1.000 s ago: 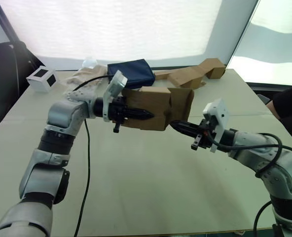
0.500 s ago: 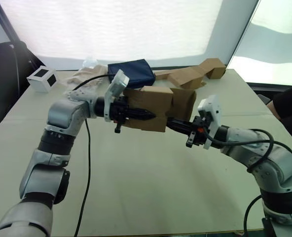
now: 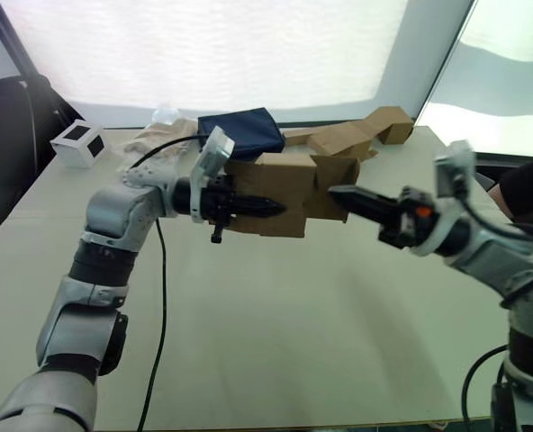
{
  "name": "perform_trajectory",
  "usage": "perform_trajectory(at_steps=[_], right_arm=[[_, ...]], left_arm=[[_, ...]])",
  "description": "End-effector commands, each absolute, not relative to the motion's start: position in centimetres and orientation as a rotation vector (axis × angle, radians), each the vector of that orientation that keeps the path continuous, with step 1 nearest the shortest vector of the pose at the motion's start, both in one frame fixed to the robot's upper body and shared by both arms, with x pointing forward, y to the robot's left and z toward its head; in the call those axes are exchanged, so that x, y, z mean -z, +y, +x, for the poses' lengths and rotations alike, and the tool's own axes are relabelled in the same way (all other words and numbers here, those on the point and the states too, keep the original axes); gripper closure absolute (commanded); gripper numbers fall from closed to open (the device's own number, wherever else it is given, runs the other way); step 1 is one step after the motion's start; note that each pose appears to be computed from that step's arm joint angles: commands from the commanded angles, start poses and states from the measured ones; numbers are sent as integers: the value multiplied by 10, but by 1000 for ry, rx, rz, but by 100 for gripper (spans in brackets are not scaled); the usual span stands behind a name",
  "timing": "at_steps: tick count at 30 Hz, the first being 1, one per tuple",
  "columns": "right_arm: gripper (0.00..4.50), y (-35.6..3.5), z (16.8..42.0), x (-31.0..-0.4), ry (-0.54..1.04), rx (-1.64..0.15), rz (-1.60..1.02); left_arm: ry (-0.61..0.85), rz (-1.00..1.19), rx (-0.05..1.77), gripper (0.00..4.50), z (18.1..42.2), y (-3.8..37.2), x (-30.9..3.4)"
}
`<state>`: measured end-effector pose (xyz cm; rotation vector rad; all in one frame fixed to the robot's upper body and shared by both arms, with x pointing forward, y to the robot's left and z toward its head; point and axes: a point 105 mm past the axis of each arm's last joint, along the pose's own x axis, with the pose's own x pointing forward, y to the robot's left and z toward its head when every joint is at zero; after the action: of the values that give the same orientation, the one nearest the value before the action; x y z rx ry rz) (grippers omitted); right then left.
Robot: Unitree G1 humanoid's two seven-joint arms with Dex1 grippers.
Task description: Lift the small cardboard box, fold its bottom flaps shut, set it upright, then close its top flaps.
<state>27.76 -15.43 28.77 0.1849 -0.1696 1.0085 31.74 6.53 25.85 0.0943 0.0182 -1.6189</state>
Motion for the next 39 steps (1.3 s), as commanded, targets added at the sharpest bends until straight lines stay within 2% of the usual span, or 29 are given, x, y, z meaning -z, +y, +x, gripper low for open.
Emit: perform_trajectory(at_steps=[1, 5, 7, 13, 16, 19, 27, 33, 34, 36, 39], right_arm=[[448, -191, 297, -291, -218, -840, 236], [448, -213, 329, -260, -160, -666, 173], [448, -207, 335, -252, -153, -670, 158], [448, -190, 344, -255, -227, -714, 211], [448, -165, 332, -257, -242, -855, 302], [448, -156, 318, -258, -246, -923, 366], [448, -140, 299, -265, -265, -995, 513], [448, -127, 299, -267, -291, -1008, 579], [399, -126, 299, -268, -297, -1011, 594], [353, -125, 299, -268, -300, -1016, 630], [220, -124, 296, -267, -288, -1045, 698]], left_arm=[[-54, 98, 1634, 450, 312, 64, -273], [-74, 119, 1642, 450, 311, 60, -276], [-82, 139, 1643, 450, 311, 58, -277], [-93, 200, 1629, 450, 312, 56, -275], [-103, 197, 1625, 450, 314, 55, -279], [-109, 174, 1603, 450, 319, 58, -283], [-112, 125, 1604, 450, 322, 56, -286], [-111, 119, 1611, 450, 322, 55, -286], [-112, 117, 1610, 450, 322, 55, -287], [-112, 111, 1611, 450, 322, 56, -287], [-110, 105, 1612, 450, 321, 56, -287]])
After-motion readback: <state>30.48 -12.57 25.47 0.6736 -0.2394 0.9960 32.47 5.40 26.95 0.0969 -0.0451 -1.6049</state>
